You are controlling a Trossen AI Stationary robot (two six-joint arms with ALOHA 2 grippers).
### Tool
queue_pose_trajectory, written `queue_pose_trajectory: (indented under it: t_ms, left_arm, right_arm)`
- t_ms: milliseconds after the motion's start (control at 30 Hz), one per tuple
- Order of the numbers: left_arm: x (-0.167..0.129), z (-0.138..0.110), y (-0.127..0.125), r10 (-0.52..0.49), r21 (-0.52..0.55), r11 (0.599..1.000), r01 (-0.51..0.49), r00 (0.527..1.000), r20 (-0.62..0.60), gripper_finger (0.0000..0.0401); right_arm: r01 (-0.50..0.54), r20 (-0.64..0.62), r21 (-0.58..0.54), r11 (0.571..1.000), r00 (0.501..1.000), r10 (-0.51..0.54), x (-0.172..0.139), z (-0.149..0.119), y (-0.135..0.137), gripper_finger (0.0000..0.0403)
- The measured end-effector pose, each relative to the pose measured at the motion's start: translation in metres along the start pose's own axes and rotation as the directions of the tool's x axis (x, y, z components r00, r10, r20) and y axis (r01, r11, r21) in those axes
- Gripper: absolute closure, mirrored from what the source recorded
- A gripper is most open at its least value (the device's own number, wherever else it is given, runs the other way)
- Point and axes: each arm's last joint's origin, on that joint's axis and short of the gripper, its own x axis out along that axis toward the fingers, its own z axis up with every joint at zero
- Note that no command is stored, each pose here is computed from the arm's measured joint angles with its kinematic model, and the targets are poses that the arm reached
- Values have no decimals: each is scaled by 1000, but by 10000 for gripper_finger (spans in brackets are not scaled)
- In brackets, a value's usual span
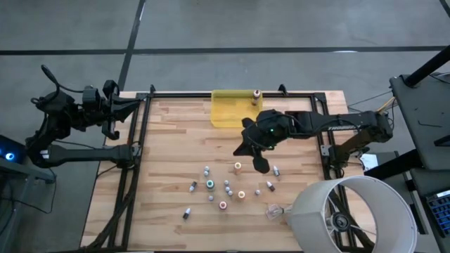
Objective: Pick & Place food coloring
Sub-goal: Put the top large yellow food coloring bottle into the yellow bin
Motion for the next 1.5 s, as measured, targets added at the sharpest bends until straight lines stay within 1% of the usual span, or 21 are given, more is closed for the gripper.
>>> queue_pose_trajectory:
  t_ms: [100, 200, 333, 467, 533, 667, 767, 1067, 1267, 1500]
  left_arm:
    - [0, 0, 0, 0, 0, 1000, 0, 1000, 0, 401]
    - [0, 0, 0, 0, 0, 1000, 0, 1000, 0, 401]
    - [0, 0, 0, 0, 0, 1000, 0, 1000, 0, 401]
    - [0, 0, 0, 0, 0, 1000, 0, 1000, 0, 401]
    - [0, 0, 0, 0, 0, 1000, 0, 1000, 0, 401]
    - [0, 0, 0, 0, 0, 1000, 0, 1000, 0, 401]
    - [0, 0, 0, 0, 0, 1000, 0, 1000, 0, 401]
    - [0, 0, 0, 0, 0, 1000, 0, 1000, 1, 401]
    - [0, 0, 0, 0, 0, 1000, 0, 1000, 0, 401]
    - [0, 0, 0, 0, 0, 1000, 0, 1000, 0, 401]
  right_arm:
    - [12, -73, 27, 1000, 997, -10, 3, -7, -4, 394]
    - [20, -164, 30, 999, 986, -14, 7, -16, -6, 394]
    - [14, -264, -8, 1000, 964, -16, 15, -27, -9, 394]
    - [-5, -323, -65, 998, 946, -16, 25, -34, -13, 394]
    - [-18, -340, -94, 995, 940, -15, 31, -36, -14, 394]
    - [-30, -371, -111, 993, 928, -14, 41, -36, -19, 394]
    - [-37, -406, -116, 993, 914, -14, 48, -34, -21, 394]
    - [-41, -445, -104, 994, 895, -10, 59, -27, -23, 394]
    - [-44, -532, -82, 996, 847, -7, 72, -35, -27, 394]
    - [-56, -561, -99, 994, 828, -9, 84, -41, -31, 394]
